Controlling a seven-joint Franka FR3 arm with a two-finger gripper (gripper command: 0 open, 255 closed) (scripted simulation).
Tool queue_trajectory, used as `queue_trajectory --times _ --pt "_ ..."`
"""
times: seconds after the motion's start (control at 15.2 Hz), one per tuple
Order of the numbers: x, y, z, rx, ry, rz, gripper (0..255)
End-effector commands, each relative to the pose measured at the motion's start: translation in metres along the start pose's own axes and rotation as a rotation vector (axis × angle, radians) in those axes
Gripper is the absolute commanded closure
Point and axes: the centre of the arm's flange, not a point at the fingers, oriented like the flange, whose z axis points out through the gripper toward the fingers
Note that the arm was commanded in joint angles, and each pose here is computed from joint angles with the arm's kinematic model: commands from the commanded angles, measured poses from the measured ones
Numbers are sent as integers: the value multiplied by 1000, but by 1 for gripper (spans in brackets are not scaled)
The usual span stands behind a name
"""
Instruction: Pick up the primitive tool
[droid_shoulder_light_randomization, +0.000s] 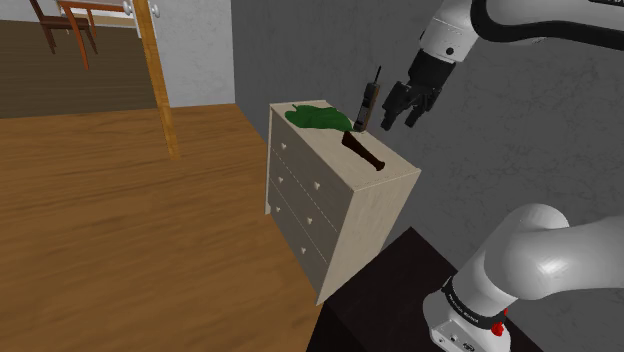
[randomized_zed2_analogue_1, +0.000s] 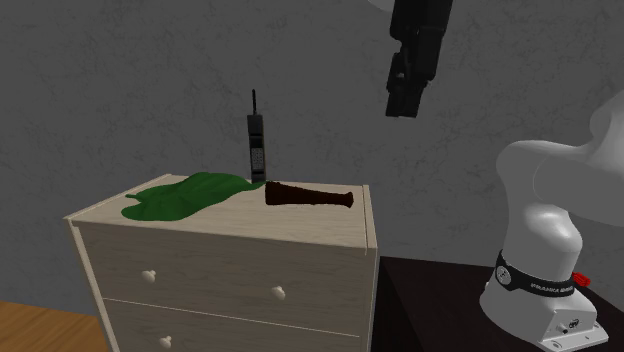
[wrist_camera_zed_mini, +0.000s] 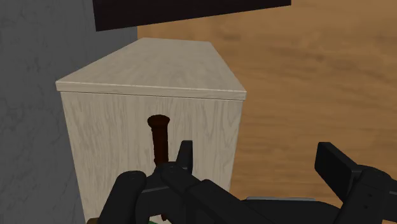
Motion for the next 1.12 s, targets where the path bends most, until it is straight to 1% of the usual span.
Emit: queue_trajectory --times 0.0,1.06 --pt "0 0 0 0 0 0 0" --pt "128 90 138 -53 -8 -22 0"
